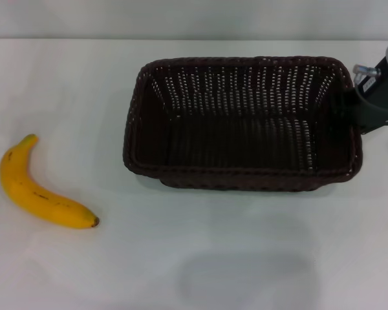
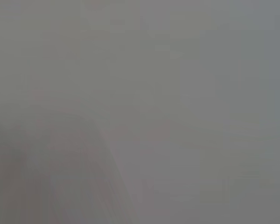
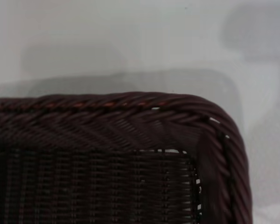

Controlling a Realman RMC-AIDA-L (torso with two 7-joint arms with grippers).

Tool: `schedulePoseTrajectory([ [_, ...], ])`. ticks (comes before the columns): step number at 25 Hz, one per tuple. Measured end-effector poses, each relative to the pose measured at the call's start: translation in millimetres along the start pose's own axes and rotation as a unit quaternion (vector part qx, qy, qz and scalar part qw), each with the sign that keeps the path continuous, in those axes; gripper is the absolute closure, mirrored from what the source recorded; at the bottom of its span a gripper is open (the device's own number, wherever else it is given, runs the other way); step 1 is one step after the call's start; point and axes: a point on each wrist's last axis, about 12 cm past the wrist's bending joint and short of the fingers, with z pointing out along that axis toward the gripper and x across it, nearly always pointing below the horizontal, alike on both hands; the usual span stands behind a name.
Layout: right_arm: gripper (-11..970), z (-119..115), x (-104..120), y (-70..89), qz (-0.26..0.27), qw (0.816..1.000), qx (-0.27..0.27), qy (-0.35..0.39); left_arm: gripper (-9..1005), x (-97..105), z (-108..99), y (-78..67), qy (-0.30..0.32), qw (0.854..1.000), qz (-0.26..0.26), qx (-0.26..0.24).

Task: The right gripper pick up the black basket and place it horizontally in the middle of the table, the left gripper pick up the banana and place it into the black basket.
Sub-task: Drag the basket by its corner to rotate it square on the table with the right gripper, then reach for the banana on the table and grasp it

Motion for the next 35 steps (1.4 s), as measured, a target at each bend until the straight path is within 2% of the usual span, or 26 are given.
schedulePoseTrajectory([
  [7, 832, -3, -2, -11.0, -0.044, 0.999, 0.013, 0.011, 102, 0, 2, -0.7, -0.001, 1.000, -0.002, 0.003],
  [17, 838, -13, -9, -28.9, -0.029, 0.999, -0.023, 0.000, 103, 0, -1, -2.5, -0.001, 1.000, -0.009, 0.006],
  [23, 584, -22, -8, -40.7, -0.023, 1.000, -0.020, -0.003, 103, 2, -4, -4.1, 0.003, 1.000, -0.015, 0.006],
  [26, 453, -45, -10, -43.5, -0.044, 0.997, -0.035, -0.058, 103, 5, -5, -7.6, 0.017, 1.000, -0.012, 0.023],
  [28, 370, -60, -10, -47.7, -0.065, 0.991, -0.043, -0.113, 104, 7, -5, -10.7, 0.037, 0.998, -0.020, 0.052],
  [31, 253, -79, -8, -62.2, -0.114, 0.967, -0.062, -0.220, 104, 9, -1, -8.7, 0.086, 0.991, -0.044, 0.092],
  [33, 175, -81, -5, -75.2, -0.148, 0.945, -0.079, -0.279, 104, 8, 6, -7.4, 0.146, 0.980, -0.060, 0.124],
  [35, 173, -78, -2, -91.6, -0.181, 0.923, -0.091, -0.328, 104, 6, 11, -7.1, 0.198, 0.967, -0.077, 0.144],
])
